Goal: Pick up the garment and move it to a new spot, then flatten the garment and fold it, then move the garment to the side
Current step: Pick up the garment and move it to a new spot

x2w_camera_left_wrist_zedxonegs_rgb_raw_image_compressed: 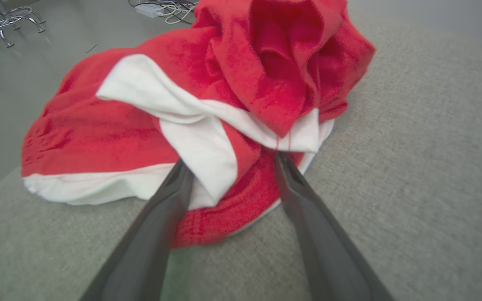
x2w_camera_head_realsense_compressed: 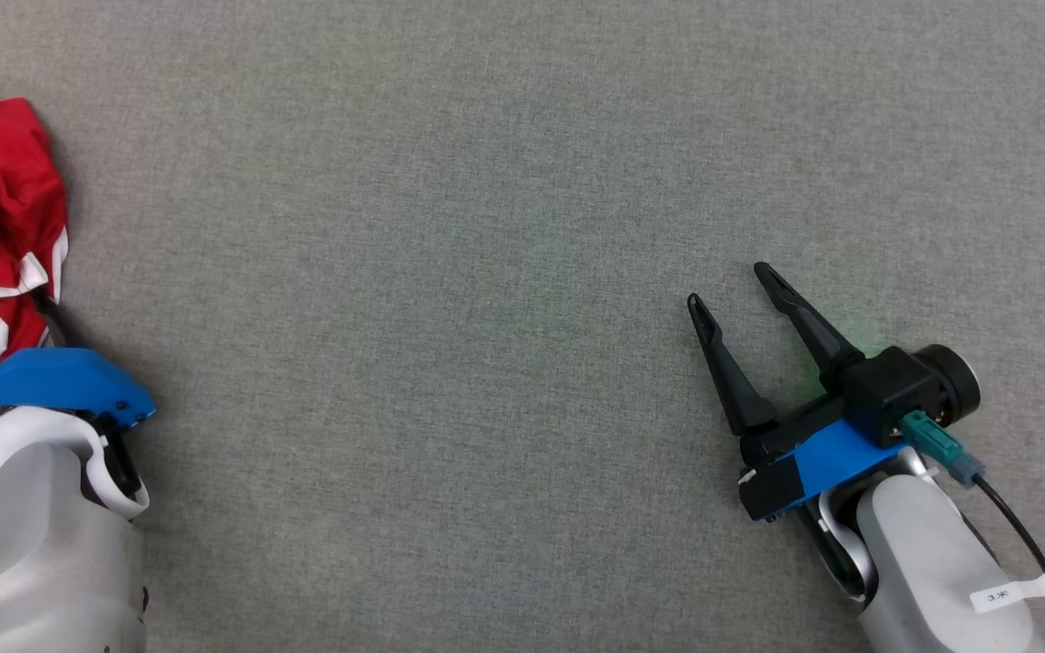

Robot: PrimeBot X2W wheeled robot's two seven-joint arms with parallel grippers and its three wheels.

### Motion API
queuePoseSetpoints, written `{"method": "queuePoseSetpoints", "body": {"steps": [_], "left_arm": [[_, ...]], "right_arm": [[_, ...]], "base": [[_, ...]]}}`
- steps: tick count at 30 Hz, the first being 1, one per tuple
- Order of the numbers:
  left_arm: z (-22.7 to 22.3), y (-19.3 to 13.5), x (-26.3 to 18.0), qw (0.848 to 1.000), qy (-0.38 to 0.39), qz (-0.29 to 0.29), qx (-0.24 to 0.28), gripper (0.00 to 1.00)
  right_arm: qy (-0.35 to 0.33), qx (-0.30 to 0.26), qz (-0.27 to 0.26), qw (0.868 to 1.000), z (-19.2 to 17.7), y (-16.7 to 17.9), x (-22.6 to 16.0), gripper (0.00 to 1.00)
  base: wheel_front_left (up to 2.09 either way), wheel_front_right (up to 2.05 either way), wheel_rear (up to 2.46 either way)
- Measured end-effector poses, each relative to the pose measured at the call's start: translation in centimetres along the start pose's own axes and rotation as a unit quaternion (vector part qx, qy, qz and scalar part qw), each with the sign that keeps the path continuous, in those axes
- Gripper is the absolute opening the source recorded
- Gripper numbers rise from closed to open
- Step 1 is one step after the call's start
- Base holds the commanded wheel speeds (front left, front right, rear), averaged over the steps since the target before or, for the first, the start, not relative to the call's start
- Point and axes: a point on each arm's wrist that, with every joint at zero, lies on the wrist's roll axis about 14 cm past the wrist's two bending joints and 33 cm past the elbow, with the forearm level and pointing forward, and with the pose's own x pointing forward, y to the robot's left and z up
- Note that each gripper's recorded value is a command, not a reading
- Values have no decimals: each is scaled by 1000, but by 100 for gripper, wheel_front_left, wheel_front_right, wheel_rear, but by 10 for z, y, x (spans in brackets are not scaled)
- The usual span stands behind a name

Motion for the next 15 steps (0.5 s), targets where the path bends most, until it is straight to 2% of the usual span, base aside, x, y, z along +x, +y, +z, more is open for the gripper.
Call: {"method": "queuePoseSetpoints", "body": {"steps": [1, 2, 8, 12, 15], "left_arm": [[1, 0, 2, 1000, 2, 1, -4, 62], [2, -2, 3, 1000, 2, -3, -5, 0], [21, -10, 2, 999, -20, -37, -4, 0], [78, -22, -3, 992, -102, -73, 12, 0], [118, -38, -14, 981, -162, -107, 26, 0]], "right_arm": [[0, 0, -1, 1000, 0, 0, 0, 100], [0, 0, -1, 1000, 1, -1, -1, 100], [-5, 3, -12, 1000, 8, -4, -5, 100], [-14, 5, -19, 1000, 20, -1, -9, 100], [-25, 8, -24, 999, 31, 4, -14, 100]], "base": [[0, 0, 0], [0, 0, 0], [0, 0, 0], [0, 0, 0], [0, 0, 0]]}}
